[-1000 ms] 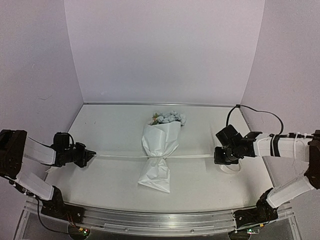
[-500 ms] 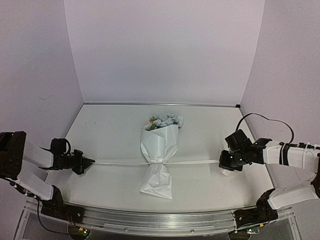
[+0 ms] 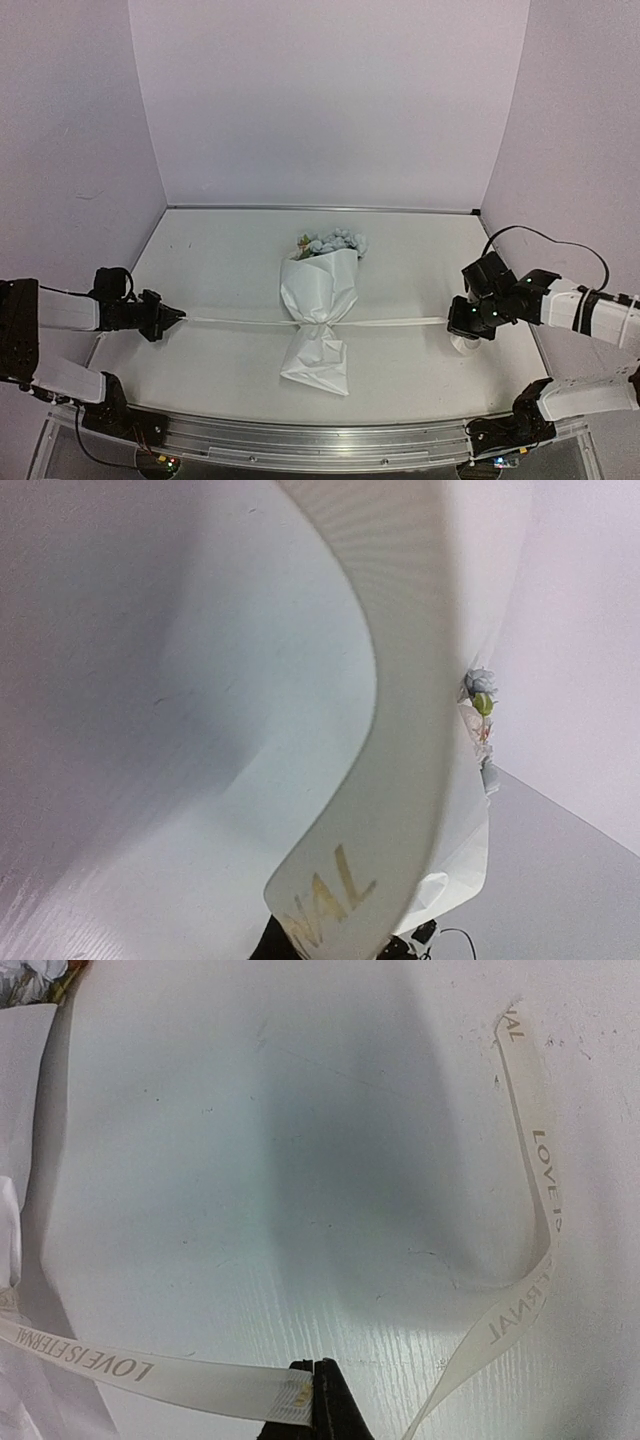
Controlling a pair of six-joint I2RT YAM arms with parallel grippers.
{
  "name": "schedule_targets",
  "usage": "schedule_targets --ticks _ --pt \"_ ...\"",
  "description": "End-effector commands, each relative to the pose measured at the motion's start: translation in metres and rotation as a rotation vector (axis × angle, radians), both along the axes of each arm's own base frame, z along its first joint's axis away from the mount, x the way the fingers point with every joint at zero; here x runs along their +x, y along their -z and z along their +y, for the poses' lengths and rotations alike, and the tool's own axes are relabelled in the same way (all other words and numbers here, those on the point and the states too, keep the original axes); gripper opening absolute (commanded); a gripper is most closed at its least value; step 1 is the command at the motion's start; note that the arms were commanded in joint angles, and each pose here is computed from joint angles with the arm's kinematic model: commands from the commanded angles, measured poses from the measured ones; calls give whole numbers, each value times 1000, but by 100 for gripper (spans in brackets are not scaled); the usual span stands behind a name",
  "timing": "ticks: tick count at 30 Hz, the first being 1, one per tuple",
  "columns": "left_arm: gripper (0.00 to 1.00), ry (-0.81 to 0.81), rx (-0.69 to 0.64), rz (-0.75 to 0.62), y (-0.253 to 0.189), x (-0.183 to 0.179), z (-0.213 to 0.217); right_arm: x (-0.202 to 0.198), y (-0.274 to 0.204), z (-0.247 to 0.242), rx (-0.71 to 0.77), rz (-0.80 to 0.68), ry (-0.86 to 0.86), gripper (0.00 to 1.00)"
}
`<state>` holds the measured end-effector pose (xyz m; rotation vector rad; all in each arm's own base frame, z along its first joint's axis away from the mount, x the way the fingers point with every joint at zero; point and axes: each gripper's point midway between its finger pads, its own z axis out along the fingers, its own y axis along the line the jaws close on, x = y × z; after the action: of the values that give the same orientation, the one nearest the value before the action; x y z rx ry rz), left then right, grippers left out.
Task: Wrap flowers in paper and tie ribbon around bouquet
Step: Tie the ribbon at the center of the board, then pass from the left arm to the right
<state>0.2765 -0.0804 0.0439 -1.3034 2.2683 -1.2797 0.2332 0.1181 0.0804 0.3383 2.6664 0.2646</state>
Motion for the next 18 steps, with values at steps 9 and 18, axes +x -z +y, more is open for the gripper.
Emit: schedule_targets --ticks 9,18 --pt "0 -43 374 -143 -33 21 46 -37 36 -46 -410 151 -32 1" --pt "0 214 310 -391 -103 28 -23 -33 20 -19 -329 138 -171 58"
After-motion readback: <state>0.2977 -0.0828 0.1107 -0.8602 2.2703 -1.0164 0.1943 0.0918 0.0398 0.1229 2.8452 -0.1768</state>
